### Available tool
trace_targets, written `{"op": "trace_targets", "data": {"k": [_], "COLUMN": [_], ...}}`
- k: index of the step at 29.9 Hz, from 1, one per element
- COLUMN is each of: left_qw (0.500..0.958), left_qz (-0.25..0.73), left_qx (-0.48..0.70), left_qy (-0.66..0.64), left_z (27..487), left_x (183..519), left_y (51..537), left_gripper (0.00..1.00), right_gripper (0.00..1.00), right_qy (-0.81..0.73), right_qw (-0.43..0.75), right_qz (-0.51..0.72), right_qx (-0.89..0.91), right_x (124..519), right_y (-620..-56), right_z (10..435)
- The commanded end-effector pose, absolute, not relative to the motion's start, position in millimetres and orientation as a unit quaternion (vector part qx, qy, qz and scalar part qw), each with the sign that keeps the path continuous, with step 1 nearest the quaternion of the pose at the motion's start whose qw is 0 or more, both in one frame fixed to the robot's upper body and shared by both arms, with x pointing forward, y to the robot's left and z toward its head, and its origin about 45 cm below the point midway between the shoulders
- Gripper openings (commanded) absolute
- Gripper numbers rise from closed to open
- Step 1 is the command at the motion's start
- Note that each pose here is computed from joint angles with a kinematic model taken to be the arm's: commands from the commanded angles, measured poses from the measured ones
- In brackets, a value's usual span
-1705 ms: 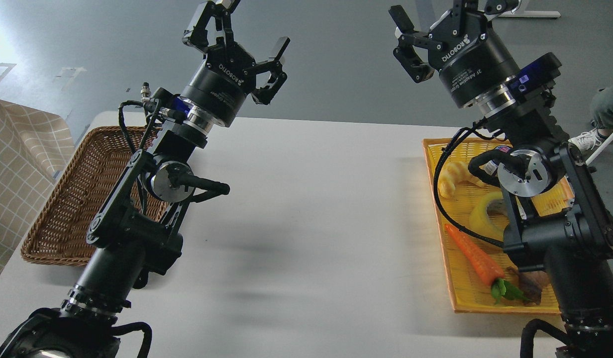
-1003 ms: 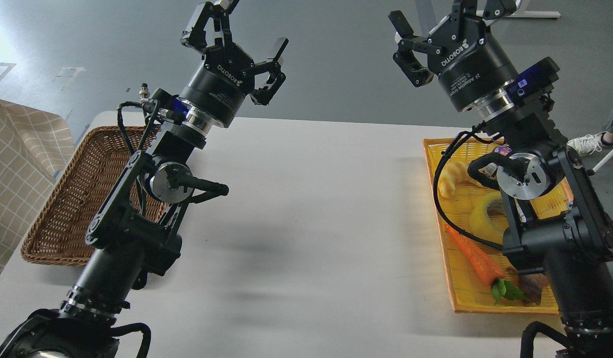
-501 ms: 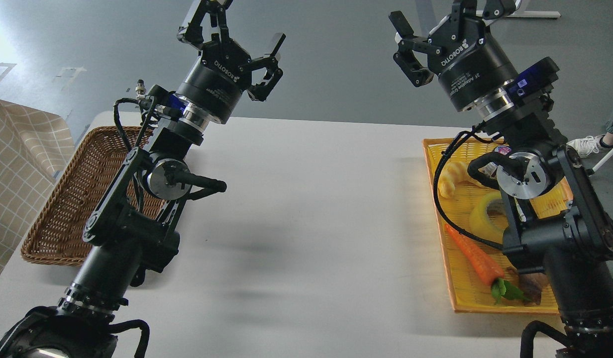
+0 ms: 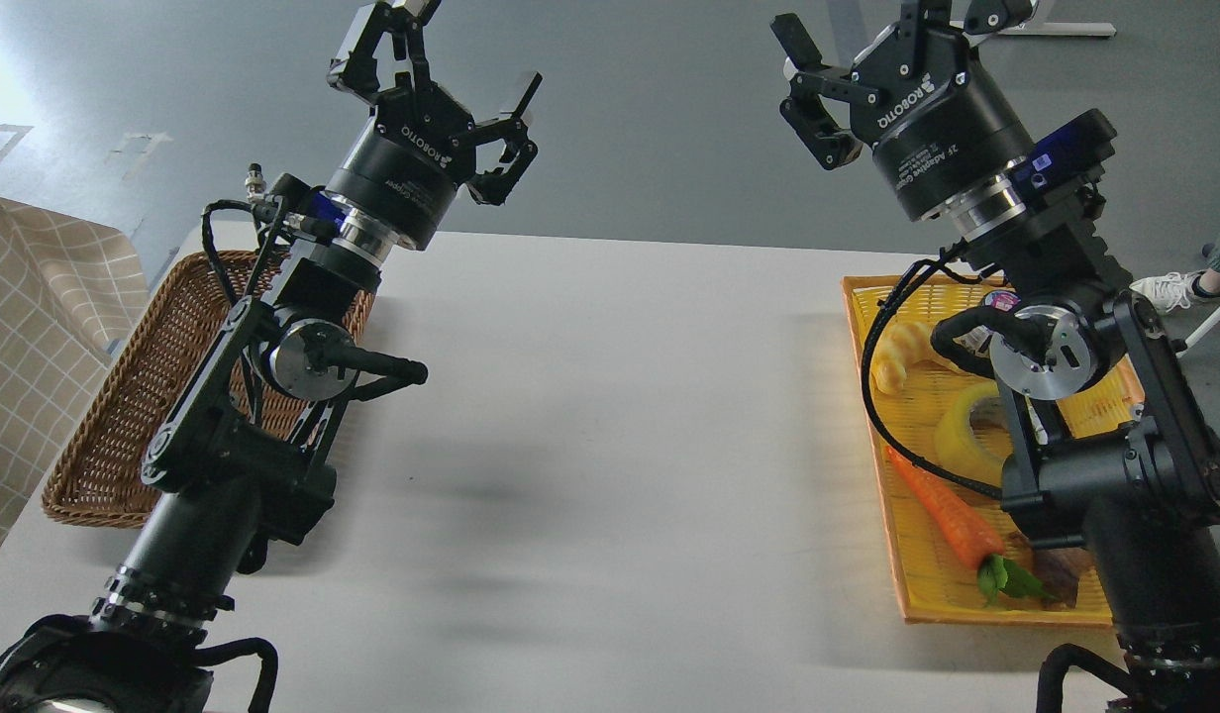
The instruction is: Place and transfer tape with both arms
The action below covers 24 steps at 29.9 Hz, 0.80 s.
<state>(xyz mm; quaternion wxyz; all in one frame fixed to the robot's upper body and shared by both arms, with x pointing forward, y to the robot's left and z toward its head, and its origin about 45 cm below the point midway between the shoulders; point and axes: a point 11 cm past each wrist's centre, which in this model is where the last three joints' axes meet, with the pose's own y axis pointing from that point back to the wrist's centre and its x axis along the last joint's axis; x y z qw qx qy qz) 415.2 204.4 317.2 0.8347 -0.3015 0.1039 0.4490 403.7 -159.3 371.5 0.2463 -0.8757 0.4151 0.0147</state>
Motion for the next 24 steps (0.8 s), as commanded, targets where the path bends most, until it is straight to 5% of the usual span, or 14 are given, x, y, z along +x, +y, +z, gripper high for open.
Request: {"op": "trace_targets", "data": {"k": [1,24], "left_qw": [0.835,0.836], "left_qz": [0.449,0.447], "left_qx": [-0.299,-0.301], "left_qy": [0.103,0.105], "left_z": [315.9,309.5], "left_x": [414.7,405.6], "left_y": [205.1,225.5], "left_gripper": [0.98,0.98], "right_gripper": [1.0,1.0], "right_qy": [0.414,0.415], "right_qw": [0.249,0.25], "right_qz": [0.015,0.013], "right_qx": [-0.875,-0.875], "right_x": [401.3,402.6], "right_y": [-160.6,-161.6], "right_z": [371.1,373.0]}}
